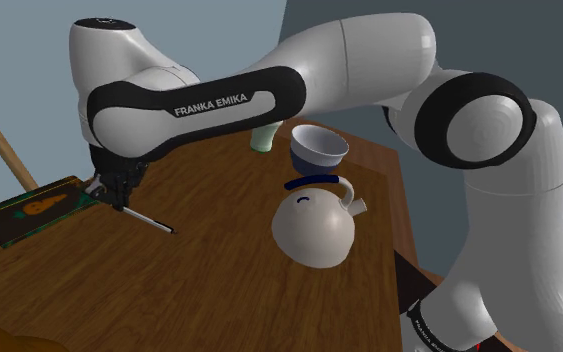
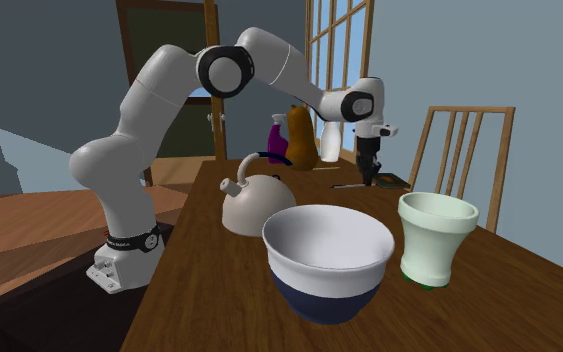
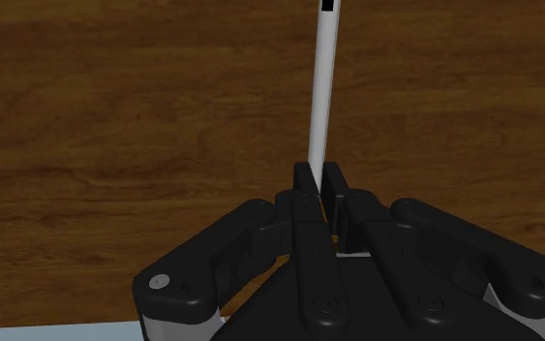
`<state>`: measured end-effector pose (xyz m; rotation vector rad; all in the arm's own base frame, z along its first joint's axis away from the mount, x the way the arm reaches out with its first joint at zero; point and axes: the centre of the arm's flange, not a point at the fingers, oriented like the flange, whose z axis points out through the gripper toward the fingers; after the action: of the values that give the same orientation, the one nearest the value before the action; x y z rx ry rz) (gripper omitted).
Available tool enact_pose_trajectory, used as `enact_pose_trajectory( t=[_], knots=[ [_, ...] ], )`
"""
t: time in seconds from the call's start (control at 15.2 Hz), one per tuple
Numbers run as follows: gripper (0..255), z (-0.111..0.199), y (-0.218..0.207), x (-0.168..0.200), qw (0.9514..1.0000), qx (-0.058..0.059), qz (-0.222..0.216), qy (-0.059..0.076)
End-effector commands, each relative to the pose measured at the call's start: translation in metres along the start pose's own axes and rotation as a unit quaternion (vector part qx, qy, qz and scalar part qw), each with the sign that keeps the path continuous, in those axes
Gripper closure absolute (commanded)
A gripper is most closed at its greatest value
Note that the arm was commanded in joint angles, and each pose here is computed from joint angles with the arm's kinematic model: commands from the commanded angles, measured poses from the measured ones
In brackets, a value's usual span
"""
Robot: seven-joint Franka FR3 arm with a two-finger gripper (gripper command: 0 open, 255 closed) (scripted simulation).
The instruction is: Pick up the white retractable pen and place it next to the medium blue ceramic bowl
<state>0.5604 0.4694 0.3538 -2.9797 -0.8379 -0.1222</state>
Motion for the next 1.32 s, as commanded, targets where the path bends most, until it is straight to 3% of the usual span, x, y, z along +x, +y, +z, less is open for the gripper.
enact_pose_trajectory(
  t=[0.0, 1.25],
  knots=[
    [255, -0.01, -0.001, 0.001, 1.0, 0.0, 0.0, 0.0],
    [255, -0.11, -0.003, 0.01, 1.0, 0.0, 0.0, 0.0]
  ],
)
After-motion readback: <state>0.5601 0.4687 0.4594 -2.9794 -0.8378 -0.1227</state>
